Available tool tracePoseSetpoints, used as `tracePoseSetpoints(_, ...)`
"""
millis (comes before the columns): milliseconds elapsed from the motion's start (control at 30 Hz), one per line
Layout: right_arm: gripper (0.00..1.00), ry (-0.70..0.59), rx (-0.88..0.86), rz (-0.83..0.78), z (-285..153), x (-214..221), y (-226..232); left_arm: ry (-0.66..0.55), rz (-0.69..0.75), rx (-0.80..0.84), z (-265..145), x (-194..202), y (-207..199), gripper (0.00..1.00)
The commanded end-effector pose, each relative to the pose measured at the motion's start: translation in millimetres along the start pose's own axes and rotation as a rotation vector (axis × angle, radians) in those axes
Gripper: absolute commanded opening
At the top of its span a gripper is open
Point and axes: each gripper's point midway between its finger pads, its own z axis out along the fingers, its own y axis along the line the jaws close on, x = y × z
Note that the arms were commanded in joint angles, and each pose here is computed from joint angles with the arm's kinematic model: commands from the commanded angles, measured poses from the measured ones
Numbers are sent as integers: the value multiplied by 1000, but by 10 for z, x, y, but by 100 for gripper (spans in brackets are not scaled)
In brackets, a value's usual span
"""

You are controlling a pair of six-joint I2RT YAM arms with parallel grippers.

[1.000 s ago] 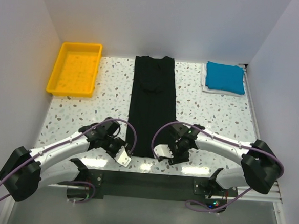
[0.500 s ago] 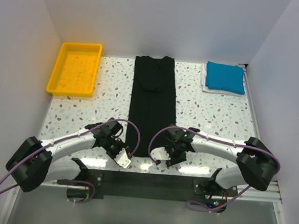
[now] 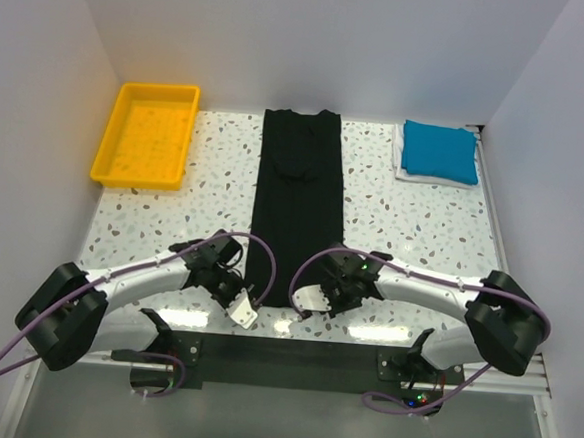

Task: Fold and stack the t-shirts
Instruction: Fold the tshirt

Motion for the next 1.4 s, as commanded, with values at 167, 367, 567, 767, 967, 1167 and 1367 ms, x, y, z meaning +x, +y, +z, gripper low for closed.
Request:
tracePoseSetpoints(167,0,-76,30,66,-250,-153,64,-59,-87,-53,-173,-262,198,0)
tracePoseSetpoints(367,0,-128,8,133,-413,-233,208,-114,-87,-2,-262,-456,55,0)
tracePoseSetpoints(567,0,-176,64,169,-678,-330,153,-129,-145,-65,-533,-616,240,0)
tracePoseSetpoints(767,0,-195,132,237,-812,-203,-410,-129,-217,-141,-739,-434,754,0)
tracePoseSetpoints(967,0,-190,206,234,-861,16,-984,-149,-273,-245,-926,-162,1401,0)
tracePoseSetpoints(1167,0,-192,310,236,-966,266,-1644,-102,-262,-346,-1040,264,1894,0)
tracePoseSetpoints(1367,0,-178,335,231,-900,524,-2127,-74,-241,-418,-1141,612,2369,0)
